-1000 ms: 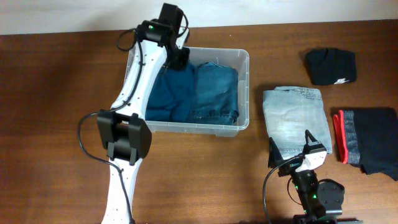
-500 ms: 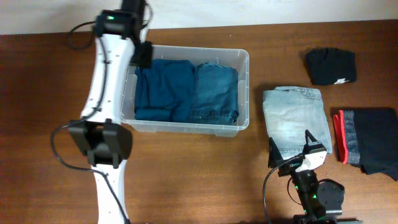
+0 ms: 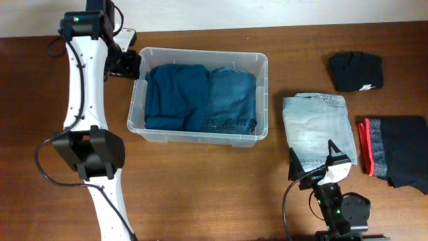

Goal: Pack container

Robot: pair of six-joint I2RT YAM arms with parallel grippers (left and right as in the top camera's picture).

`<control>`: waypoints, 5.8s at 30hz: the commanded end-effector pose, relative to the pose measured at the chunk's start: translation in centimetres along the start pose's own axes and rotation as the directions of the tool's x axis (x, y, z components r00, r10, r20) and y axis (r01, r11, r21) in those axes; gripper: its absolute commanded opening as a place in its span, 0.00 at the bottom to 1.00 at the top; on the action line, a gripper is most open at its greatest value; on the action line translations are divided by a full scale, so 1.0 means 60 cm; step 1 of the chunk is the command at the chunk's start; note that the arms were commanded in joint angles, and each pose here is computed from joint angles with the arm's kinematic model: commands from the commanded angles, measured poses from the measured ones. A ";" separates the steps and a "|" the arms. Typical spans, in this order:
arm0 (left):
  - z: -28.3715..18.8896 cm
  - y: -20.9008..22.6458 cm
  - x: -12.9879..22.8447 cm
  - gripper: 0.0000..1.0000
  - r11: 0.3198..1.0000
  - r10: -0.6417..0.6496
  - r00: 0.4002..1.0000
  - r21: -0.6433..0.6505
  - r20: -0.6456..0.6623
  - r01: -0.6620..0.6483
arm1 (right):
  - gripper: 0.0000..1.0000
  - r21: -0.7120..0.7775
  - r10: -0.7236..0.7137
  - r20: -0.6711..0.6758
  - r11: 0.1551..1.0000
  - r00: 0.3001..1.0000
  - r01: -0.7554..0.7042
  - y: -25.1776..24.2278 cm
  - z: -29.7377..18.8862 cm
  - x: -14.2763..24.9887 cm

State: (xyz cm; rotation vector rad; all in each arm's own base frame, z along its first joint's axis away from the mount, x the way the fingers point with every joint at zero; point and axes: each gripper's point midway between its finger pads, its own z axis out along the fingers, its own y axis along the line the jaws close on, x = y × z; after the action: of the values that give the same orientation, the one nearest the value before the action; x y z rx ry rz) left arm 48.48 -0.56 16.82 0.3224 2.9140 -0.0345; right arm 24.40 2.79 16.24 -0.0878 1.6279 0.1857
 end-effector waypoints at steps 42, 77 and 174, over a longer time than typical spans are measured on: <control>0.090 -0.007 0.035 0.50 1.000 -0.020 0.993 0.012 -0.120 0.022 | 0.98 0.017 0.002 -0.002 1.000 1.000 -0.002 -0.006 0.000 0.003; 0.088 -0.012 0.052 0.01 0.900 -0.434 0.887 -0.046 -0.158 0.433 | 0.99 0.017 0.002 -0.002 1.000 1.000 -0.002 -0.006 0.000 0.003; -0.286 -0.016 0.054 0.73 0.971 -0.239 0.925 0.040 0.297 0.238 | 0.99 0.017 0.002 -0.002 1.000 1.000 -0.002 -0.006 0.000 0.003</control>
State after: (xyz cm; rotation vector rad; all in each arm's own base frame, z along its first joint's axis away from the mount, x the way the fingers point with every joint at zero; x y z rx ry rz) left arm 43.39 -0.59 28.66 0.0012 2.7418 -0.0992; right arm 24.40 2.79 16.24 -0.0878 1.6279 0.1857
